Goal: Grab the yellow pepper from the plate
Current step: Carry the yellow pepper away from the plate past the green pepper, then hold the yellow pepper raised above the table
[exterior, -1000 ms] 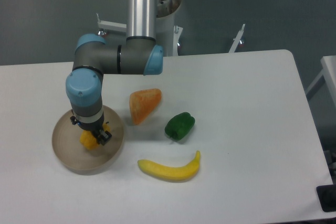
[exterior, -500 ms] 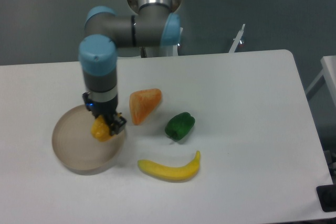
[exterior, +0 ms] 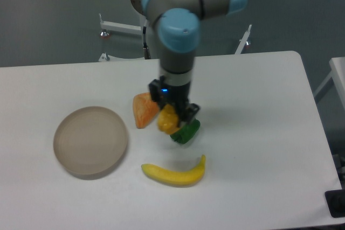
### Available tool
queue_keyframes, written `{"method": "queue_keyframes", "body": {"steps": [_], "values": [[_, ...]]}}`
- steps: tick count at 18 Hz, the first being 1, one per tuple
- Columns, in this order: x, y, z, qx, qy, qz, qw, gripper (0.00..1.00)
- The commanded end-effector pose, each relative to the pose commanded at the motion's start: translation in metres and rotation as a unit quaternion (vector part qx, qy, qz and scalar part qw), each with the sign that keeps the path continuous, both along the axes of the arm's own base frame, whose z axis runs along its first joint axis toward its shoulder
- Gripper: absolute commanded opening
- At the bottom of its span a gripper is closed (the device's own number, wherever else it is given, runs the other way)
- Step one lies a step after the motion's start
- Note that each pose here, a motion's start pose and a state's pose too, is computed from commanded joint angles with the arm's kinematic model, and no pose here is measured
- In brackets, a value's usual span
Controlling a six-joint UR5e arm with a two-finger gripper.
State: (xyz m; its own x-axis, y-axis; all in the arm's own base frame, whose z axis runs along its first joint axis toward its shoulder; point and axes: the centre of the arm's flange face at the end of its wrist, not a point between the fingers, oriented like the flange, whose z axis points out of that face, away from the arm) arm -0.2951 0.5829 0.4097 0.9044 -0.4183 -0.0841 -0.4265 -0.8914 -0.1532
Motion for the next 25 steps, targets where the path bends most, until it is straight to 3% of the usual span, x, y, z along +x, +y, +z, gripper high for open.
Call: {"method": "queue_keyframes", "body": {"steps": [6,10,14,25], "values": [[-0.062,-0.039,-0.01,-0.022,0.004,-0.079,0.9967,0.04],[-0.086,-0.057,-0.015,-0.031,0.01,-0.162,0.9862,0.06],[-0.102,-0.072,-0.02,-0.083,0.033,-0.199,0.976,0.06],[-0.105,-0.063,-0.037,-0.1,0.03,-0.214,0.9713,0.06]]}}
